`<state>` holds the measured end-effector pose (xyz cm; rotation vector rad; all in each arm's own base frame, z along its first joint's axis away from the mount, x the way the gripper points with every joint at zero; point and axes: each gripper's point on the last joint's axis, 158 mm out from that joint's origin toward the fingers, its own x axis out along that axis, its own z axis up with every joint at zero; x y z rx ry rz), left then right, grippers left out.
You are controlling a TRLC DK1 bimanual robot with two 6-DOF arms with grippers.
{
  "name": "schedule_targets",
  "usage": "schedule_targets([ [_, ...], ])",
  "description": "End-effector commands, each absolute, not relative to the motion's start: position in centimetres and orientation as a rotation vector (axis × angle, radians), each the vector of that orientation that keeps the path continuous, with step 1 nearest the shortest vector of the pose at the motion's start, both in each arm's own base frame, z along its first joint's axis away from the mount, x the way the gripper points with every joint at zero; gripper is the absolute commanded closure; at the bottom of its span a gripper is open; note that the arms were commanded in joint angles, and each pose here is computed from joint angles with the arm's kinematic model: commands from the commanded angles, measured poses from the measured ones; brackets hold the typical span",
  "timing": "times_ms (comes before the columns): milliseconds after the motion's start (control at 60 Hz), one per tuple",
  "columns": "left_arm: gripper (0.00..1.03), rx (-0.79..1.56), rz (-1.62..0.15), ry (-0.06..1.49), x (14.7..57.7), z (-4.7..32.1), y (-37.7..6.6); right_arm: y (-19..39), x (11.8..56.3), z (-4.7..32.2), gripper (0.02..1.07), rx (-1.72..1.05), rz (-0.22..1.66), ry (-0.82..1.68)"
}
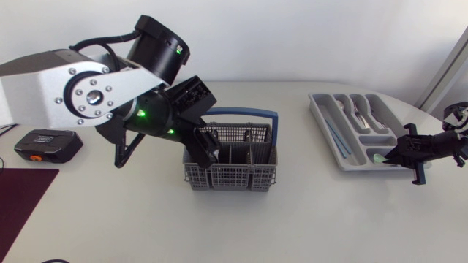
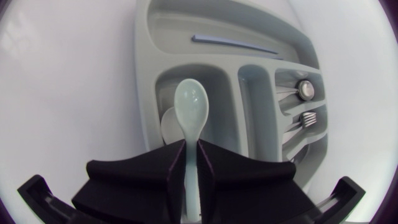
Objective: Unload the cutlery basket into the drawer organizer.
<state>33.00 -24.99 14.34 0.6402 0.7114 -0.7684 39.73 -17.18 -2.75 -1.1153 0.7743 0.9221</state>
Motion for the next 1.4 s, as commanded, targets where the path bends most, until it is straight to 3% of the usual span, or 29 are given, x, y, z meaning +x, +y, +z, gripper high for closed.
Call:
schedule_targets([
  [0, 0.36, 0.676, -0.781, 0.74, 32.5, 12.8, -24.9, -17.2, 38.9, -2.3, 1.0, -1.161, 0.944, 0.776],
  [283, 0.36, 0.697, -0.787, 0.737, 32.6, 12.6, -25.0, -17.3, 39.1, -3.6, 0.98, -1.195, 0.95, 0.802],
  [383, 0.35, 0.718, -0.786, 0.729, 32.6, 12.6, -25.0, -17.5, 39.7, -3.2, 0.67, -1.207, 0.917, 0.794],
  [450, 0.35, 0.722, -0.784, 0.725, 32.7, 12.8, -25.0, -17.7, 40.3, -2.4, 0.51, -1.213, 0.885, 0.785],
  [550, 0.35, 0.736, -0.79, 0.723, 32.5, 12.7, -25.0, -17.6, 40.6, -0.7, 0.4, -1.21, 0.85, 0.756],
  [600, 0.35, 0.747, -0.793, 0.721, 32.5, 12.6, -25.0, -17.4, 40.9, 0.3, 0.22, -1.205, 0.826, 0.741],
  [667, 0.35, 0.761, -0.8, 0.718, 32.5, 12.5, -24.9, -17.0, 41.0, 2.0, 0.12, -1.184, 0.792, 0.724],
  [950, 0.35, 0.816, -0.829, 0.704, 32.4, 11.3, -25.2, -12.5, 39.3, 6.8, 0.11, -1.026, 0.728, 0.62],
  [1233, 0.39, 0.789, -0.774, 0.753, 33.9, 10.2, -25.2, -6.0, 35.8, 5.9, 0.11, -0.817, 0.772, 0.606],
  [1383, 0.48, 0.71, -0.7, 0.775, 35.6, 10.8, -25.0, -3.0, 34.0, 5.5, 0.11, -0.746, 0.804, 0.588],
])
